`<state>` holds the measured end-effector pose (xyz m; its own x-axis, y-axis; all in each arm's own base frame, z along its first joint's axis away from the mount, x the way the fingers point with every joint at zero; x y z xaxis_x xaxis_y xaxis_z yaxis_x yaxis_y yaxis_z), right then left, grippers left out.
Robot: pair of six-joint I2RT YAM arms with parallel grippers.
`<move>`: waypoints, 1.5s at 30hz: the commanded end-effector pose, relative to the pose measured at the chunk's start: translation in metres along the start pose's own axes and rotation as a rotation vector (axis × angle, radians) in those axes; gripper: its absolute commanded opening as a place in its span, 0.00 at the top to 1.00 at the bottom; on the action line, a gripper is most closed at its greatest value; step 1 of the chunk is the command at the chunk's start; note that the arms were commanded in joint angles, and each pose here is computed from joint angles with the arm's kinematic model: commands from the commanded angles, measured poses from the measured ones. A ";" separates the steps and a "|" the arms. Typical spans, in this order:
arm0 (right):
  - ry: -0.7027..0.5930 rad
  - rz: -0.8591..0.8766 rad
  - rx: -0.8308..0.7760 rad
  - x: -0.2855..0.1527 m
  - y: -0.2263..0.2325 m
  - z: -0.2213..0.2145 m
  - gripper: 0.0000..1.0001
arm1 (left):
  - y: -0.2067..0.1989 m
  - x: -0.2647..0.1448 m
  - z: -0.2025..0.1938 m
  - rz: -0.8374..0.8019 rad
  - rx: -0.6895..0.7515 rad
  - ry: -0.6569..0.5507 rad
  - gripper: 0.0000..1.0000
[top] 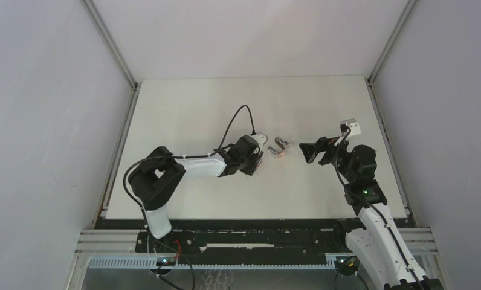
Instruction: Load the staples into the stapler
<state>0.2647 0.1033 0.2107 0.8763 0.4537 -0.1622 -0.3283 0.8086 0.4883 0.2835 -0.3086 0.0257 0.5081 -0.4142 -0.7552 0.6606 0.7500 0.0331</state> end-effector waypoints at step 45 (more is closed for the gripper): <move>0.579 0.248 0.385 0.032 0.076 -0.128 0.63 | -0.079 -0.120 0.022 -0.367 0.181 -0.452 0.65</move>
<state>0.2141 0.2167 0.1128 0.4197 0.7876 -0.4511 -0.1894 0.5620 0.8051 0.1851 -0.3247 0.1113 0.3860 -0.8116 -0.4385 0.8869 0.4573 -0.0656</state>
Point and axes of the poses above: each gripper's point midway between its finger pads, its own x axis out along the fingers, its own y axis along the line the jaws close on, z = x × y, the point moved 1 cm from there along -x, back along the fingers, and after that the axes turned 8 degrees about x, right-handed, at the moved point
